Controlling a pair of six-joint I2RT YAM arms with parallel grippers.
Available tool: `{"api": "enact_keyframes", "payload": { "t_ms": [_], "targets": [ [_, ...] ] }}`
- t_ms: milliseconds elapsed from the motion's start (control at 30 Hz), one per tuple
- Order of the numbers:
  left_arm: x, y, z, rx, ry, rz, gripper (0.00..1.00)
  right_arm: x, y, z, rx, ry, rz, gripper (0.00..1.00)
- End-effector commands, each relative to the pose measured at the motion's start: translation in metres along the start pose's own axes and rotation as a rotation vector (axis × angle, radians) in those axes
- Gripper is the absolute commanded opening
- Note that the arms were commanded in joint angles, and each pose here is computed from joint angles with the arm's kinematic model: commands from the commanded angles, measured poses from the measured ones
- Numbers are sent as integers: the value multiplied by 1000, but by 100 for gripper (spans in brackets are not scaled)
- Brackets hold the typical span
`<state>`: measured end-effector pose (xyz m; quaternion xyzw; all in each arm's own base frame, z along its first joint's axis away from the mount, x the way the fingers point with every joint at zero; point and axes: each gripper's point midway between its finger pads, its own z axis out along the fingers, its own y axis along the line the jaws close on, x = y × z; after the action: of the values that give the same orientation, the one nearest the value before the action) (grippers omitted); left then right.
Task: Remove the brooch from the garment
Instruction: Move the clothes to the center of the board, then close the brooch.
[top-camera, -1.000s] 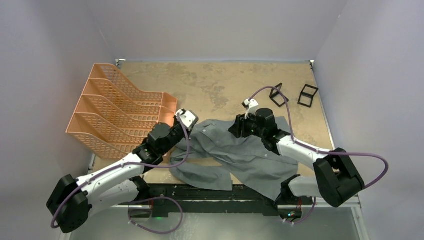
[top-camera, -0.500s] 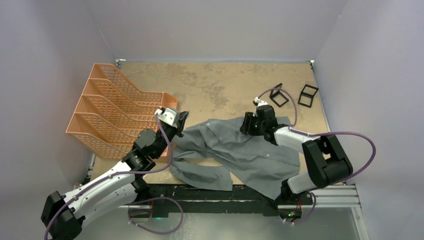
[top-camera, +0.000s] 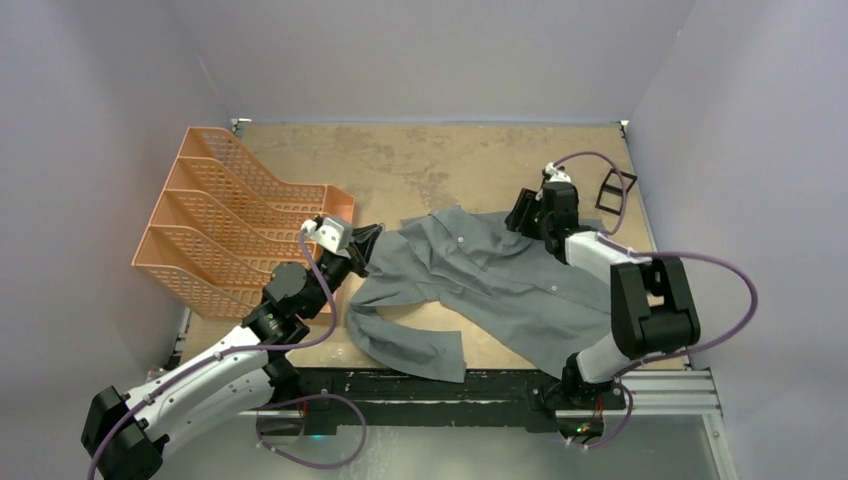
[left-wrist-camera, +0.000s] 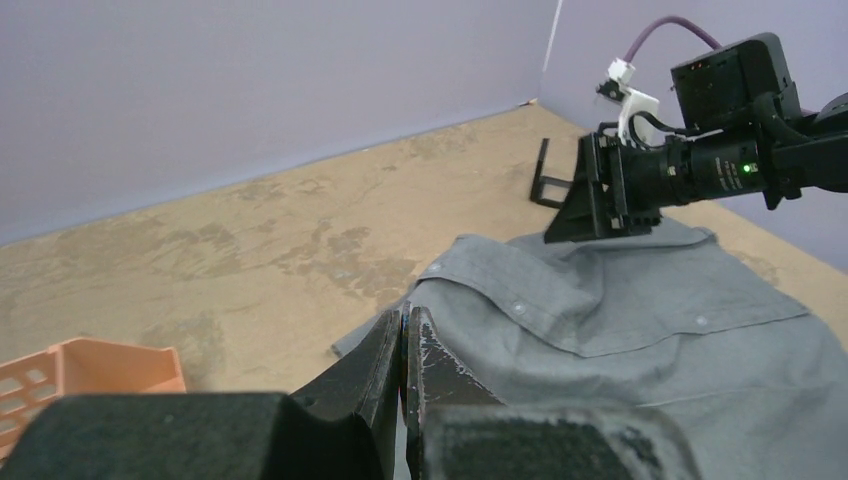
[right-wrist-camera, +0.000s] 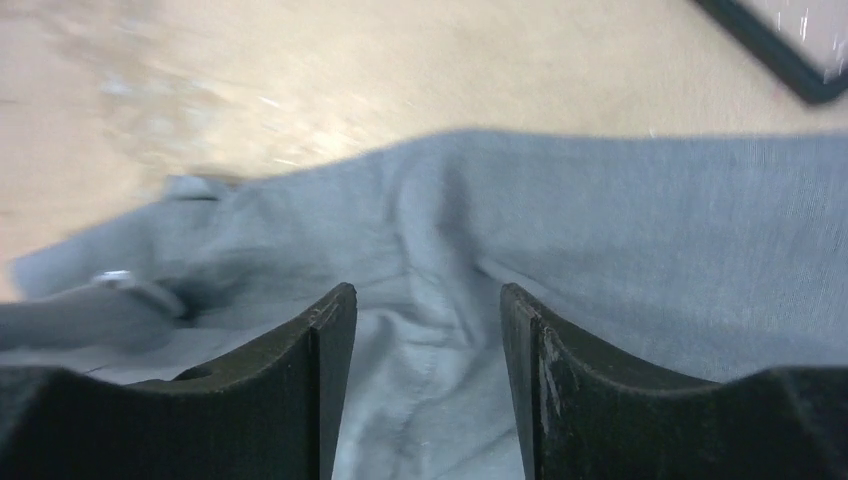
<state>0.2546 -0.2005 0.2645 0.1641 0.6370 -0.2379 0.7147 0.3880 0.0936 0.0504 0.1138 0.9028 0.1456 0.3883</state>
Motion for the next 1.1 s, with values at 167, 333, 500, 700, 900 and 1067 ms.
{"api": "enact_keyframes", "payload": {
  "t_ms": [167,333,500,700,900,1067],
  "targets": [
    [-21,-39,4,181,-89,-175,0,-58,93,-111,-501,-353,-195,59],
    [-28,-53,6,251,-110,-241,0,-38,127,-164,-799,-462,-276,57],
    [-36,-67,8,318,-135,-318,0,-14,161,-203,-1026,-483,-349,61],
    [-54,-84,8,418,-199,-423,0,1,201,-251,-1252,-540,-390,65],
    [-66,-95,6,488,-226,-474,0,-3,215,-279,-1379,-586,-371,62],
    [-79,-105,0,560,-259,-516,0,-3,227,-289,-1446,-582,-371,59]
  ]
}}
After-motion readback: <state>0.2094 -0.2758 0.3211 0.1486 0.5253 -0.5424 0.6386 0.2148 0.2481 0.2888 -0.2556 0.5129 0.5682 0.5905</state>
